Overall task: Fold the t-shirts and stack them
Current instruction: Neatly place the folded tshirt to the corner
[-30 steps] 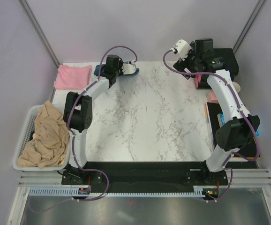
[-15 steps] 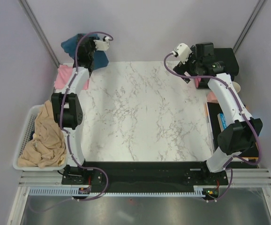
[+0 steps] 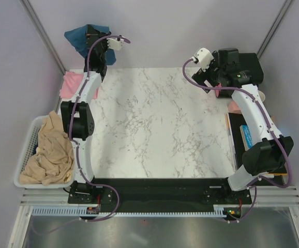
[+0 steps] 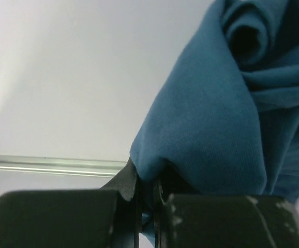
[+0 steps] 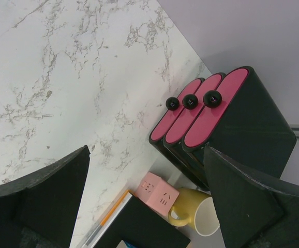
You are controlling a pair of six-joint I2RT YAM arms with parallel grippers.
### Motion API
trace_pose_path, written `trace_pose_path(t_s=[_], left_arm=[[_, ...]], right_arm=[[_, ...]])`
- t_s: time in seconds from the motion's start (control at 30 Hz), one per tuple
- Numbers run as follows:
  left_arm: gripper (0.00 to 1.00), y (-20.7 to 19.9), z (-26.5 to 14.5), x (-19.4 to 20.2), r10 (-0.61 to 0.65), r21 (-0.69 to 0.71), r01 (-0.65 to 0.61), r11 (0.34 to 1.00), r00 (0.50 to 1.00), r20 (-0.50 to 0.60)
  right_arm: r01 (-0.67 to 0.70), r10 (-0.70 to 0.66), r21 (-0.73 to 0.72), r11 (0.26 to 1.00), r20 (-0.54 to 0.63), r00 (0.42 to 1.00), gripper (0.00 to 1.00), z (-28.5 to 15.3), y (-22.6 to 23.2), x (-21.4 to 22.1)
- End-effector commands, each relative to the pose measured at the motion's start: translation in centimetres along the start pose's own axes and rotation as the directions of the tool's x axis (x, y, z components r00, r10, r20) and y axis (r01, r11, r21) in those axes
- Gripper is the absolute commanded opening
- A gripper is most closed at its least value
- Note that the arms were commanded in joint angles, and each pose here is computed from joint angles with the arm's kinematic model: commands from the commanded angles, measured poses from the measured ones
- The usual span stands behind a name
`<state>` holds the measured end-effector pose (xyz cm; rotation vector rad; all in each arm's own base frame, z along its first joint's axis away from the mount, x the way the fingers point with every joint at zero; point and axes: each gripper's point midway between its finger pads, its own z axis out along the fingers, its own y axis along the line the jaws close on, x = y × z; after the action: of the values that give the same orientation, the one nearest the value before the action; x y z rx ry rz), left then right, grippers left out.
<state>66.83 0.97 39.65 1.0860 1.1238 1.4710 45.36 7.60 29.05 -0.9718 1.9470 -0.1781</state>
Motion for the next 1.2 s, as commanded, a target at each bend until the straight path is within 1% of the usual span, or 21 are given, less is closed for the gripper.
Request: trace_pose_path(t_s=[0.0,0.03,0.1,0.17,0.3,0.47,0.67,0.73,0.83,0.87,0.9,0.97,1.1,1.17], left_arm=[[0.02,2.1,0.1,0.6,0.104,-0.104,-0.108,0.989,0.994,-0.038],[0.02,1.3,0.3,0.6,0.106,-0.094,-0.111,0.989,0.993,-0.056],[0.02,2.2,0.5,1.1,0.068,-0.133,-0.078,0.988,0.994,-0.084],[0.02,2.0,1.0,1.7,0.023,-0.151,-0.042,0.988,0.992,-0.125],[0.02,1.2,1.6,3.0,-0.024,-0.177,-0.009,0.984,0.982,-0.186],[0.02,1.5,1.8,4.3,-0.087,-0.248,0.037,0.968,0.978,-0.191],[0.02,1.2,1.9,7.7,-0.14,-0.322,0.061,0.945,0.964,-0.227],[0.02,1.5,1.7,8.8,-0.147,-0.337,0.063,0.939,0.962,-0.23],[0.02,1.2,1.8,8.6,-0.143,-0.327,0.068,0.943,0.967,-0.21],[0.02,0.1,1.7,8.4,-0.124,-0.315,0.054,0.948,0.97,-0.208],[0.02,-0.4,1.5,10.3,-0.11,-0.315,0.032,0.949,0.967,-0.231],[0.02,-2.0,1.2,10.2,-0.081,-0.292,0.018,0.956,0.975,-0.206],[0.02,-4.3,0.8,11.2,-0.084,-0.284,0.021,0.959,0.974,-0.211],[0.02,-5.3,0.8,11.0,-0.082,-0.279,0.023,0.96,0.976,-0.2]], right_arm=[[-0.015,0.014,0.018,1.0,0.052,0.999,0.98,-1.6,-0.3,-1.1],[-0.018,0.017,0.018,1.0,0.051,0.999,0.98,-1.5,-0.3,-1.0],[-0.022,0.021,0.011,1.0,0.051,0.998,0.98,-1.4,-0.1,-1.0],[-0.025,0.024,0.006,1.0,0.05,0.998,0.98,-1.3,0.0,-0.9],[-0.026,0.026,0.004,1.0,0.055,0.998,0.98,-1.3,0.0,-1.1],[-0.028,0.028,-0.004,1.0,0.055,0.998,0.98,-1.2,0.0,-1.2],[-0.042,0.043,-0.018,0.999,0.055,0.998,0.98,-0.9,0.3,-1.2],[-0.042,0.043,-0.022,0.999,0.052,0.998,0.98,-0.8,0.5,-1.1],[-0.041,0.042,-0.021,0.999,0.051,0.998,0.98,-0.9,0.4,-1.1],[-0.04,0.042,-0.027,0.999,0.05,0.998,0.98,-0.8,0.5,-1.1],[-0.041,0.042,-0.023,0.999,0.054,0.998,0.98,-0.9,0.3,-1.3],[-0.044,0.045,-0.027,0.999,0.053,0.998,0.98,-0.8,0.4,-1.3],[-0.051,0.053,-0.041,0.998,0.048,0.997,0.98,-0.7,0.8,-1.0],[-0.051,0.053,-0.044,0.998,0.041,0.998,0.98,-0.7,0.9,-0.8]])
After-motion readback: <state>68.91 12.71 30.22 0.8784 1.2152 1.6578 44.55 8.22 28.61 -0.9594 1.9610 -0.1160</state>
